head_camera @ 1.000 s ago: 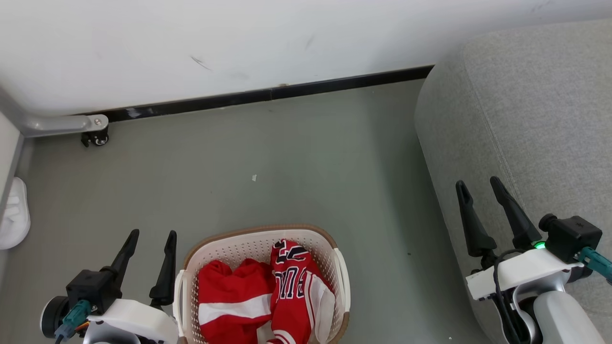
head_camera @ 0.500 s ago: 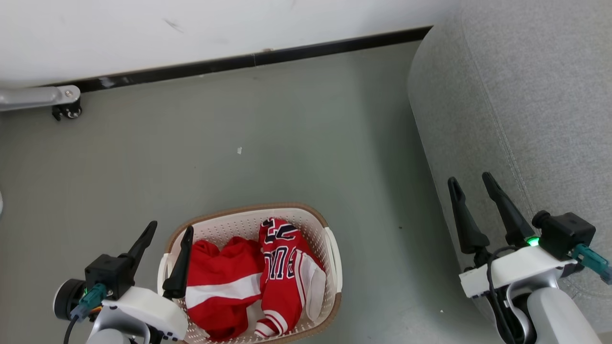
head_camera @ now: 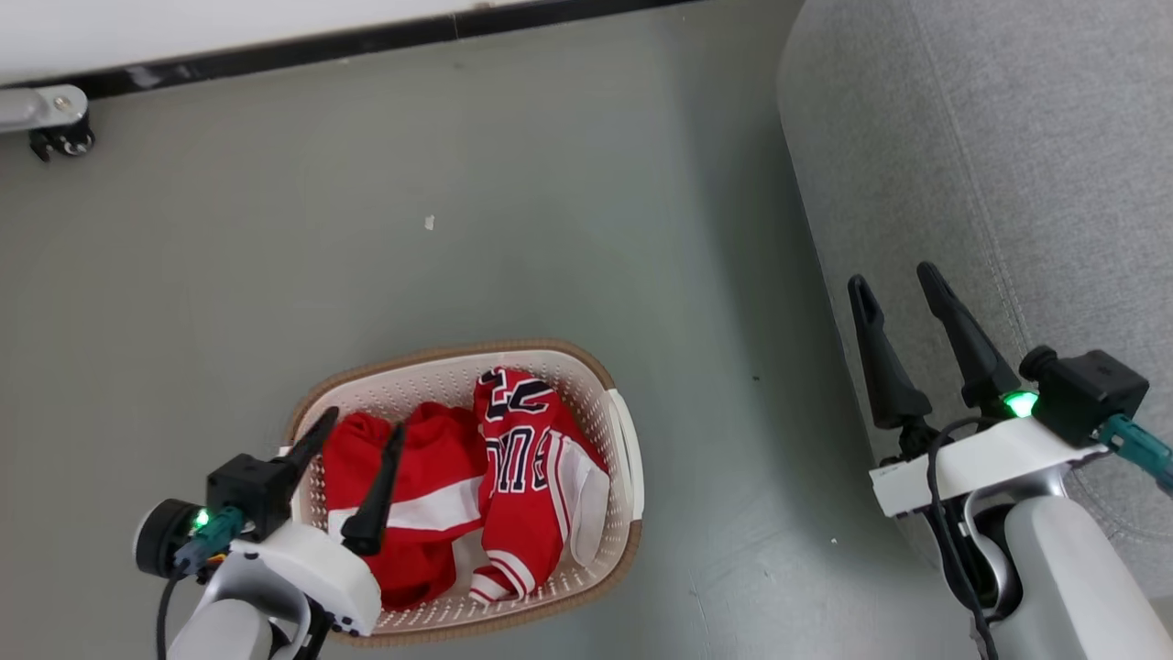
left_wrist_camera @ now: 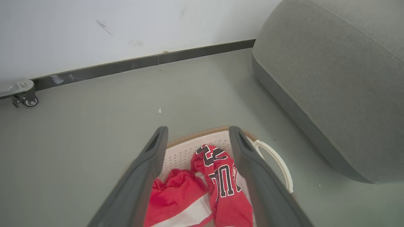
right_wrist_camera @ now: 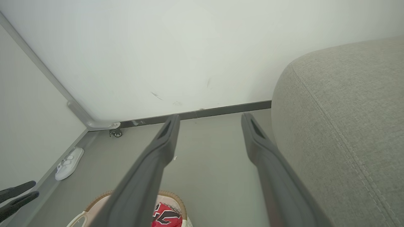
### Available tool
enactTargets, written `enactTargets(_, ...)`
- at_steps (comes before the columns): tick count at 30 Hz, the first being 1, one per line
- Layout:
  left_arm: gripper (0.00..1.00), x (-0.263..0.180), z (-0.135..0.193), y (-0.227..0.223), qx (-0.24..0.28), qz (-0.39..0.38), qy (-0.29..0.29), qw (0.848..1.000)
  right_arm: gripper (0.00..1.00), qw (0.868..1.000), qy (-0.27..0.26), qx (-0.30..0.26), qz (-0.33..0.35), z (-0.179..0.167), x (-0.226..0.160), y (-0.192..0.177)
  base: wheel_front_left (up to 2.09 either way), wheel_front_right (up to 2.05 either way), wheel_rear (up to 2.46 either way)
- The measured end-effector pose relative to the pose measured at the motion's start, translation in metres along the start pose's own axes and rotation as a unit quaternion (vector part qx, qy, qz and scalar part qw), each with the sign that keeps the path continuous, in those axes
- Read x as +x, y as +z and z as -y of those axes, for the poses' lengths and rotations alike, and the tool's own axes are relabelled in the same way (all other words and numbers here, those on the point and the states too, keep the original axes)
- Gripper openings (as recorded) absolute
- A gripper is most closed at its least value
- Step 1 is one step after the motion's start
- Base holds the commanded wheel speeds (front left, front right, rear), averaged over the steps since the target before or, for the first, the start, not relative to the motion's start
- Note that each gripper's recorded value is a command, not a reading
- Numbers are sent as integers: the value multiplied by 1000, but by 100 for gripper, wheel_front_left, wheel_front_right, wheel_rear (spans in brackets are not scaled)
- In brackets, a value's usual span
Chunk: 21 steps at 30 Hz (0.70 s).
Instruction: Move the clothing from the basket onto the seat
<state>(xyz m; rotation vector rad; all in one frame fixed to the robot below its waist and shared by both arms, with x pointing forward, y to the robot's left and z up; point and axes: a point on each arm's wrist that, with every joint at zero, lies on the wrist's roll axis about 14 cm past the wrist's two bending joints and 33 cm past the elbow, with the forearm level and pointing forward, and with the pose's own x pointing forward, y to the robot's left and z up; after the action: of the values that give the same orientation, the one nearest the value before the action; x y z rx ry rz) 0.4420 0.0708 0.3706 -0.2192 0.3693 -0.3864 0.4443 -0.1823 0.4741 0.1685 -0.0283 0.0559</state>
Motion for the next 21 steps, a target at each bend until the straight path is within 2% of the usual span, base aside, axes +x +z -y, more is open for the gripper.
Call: enactTargets(21,100,34,15,-98,-7,-152,-56,987,100,1000,8,-7,-20,4,37,-32,0,0,0)
